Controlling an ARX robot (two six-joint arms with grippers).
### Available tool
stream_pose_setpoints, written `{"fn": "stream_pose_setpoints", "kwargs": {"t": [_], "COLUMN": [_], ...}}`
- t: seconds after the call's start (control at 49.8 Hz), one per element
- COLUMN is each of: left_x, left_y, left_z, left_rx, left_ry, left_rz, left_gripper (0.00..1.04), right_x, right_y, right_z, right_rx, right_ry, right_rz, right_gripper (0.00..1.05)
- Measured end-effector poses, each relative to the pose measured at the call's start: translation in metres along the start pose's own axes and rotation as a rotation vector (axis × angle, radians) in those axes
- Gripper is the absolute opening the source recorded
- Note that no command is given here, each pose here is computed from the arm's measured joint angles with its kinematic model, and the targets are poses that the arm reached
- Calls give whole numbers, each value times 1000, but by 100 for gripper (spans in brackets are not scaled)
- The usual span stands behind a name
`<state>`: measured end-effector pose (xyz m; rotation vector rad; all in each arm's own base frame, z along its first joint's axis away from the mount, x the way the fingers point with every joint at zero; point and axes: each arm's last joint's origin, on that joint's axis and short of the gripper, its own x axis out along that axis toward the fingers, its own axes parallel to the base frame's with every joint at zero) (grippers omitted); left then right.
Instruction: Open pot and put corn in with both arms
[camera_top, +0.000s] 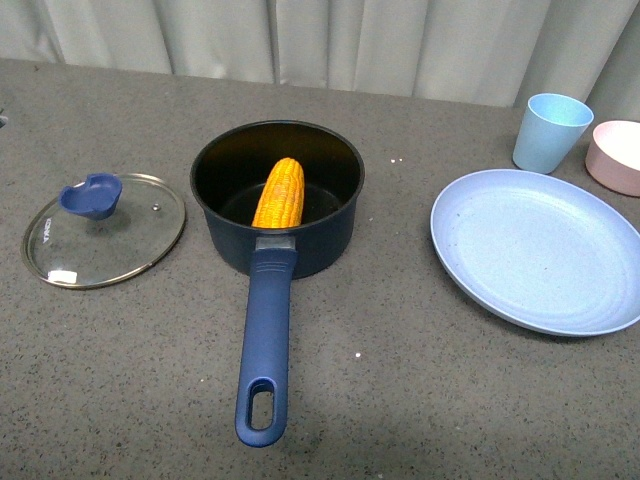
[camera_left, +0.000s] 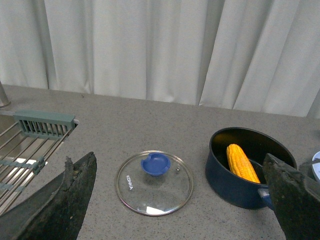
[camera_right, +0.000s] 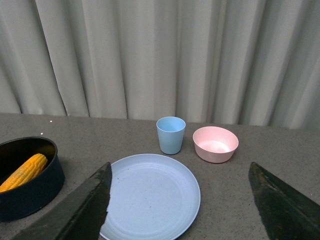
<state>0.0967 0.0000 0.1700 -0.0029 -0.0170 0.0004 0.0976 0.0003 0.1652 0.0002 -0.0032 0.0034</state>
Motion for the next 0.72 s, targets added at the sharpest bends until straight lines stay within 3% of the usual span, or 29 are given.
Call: {"fn": "stream_pose_setpoints", "kwargs": {"t": [0.141,0.723], "left_x": [0,0], "left_y": [0,0], "left_z": [0,0], "left_rx": [0,0], "left_ry": [0,0], "left_rz": [0,0], "left_gripper": [98,98], "right_x": [0,0], "right_y": [0,0], "right_z": [0,0], "right_rx": [1,0], "right_ry": [0,0], "right_rz": [0,0], "right_gripper": [98,96]}}
